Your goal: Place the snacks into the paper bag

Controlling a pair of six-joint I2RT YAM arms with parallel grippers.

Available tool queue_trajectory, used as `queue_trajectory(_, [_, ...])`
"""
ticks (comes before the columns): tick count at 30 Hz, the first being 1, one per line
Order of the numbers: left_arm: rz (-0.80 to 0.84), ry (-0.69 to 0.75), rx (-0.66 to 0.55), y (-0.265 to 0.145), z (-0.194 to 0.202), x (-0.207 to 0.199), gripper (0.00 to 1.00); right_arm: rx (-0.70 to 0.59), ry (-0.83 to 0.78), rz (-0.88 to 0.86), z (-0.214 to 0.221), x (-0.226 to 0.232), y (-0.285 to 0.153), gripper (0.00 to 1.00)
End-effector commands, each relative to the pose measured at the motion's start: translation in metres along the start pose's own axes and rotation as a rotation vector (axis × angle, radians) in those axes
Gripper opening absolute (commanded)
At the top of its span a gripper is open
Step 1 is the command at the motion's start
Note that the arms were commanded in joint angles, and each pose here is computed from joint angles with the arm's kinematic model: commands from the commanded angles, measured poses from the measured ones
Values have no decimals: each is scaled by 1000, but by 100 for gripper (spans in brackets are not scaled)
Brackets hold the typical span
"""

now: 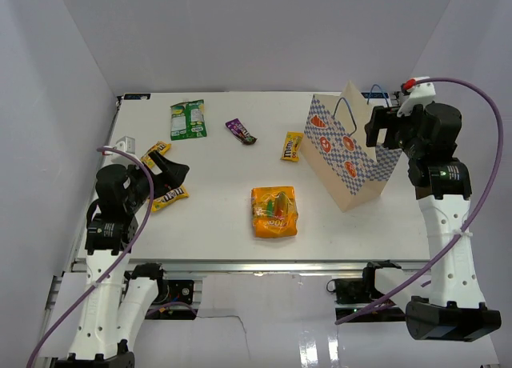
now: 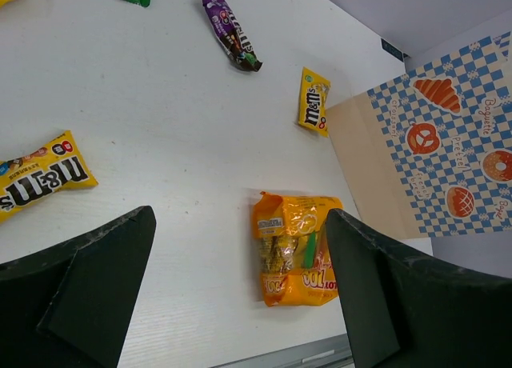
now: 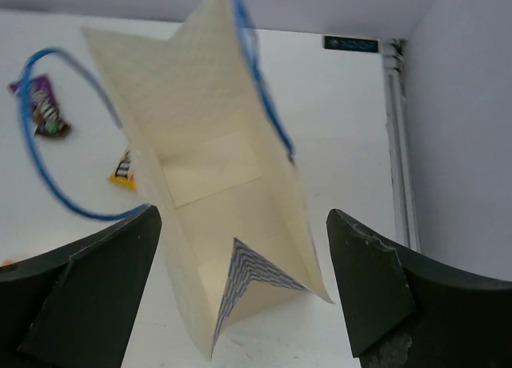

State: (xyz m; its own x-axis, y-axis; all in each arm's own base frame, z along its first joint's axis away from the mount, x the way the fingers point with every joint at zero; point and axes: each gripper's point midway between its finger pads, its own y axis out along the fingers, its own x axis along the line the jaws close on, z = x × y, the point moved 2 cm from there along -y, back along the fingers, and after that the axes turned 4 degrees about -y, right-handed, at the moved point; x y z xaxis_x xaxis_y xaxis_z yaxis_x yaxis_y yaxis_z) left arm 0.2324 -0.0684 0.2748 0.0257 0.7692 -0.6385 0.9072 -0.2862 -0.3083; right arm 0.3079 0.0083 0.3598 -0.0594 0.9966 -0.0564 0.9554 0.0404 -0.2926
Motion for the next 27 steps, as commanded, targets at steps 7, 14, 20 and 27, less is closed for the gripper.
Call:
queue_trajectory(7, [26,1,-2,-7,-7,-11,98,-156,-579,-810,-10,113,-50,90])
queue_trajectory(14, [9,-24,44,-1,2,-5,98,64,-676,-1230,71,222,-81,90])
queue_trajectory(20, [-39,-71,77,-4,15,5,98,370,-525,-1097,147,260,-38,90])
queue_trajectory(27, [-57,-129,65,-19,30,12,98,621,-254,-740,219,252,4,90])
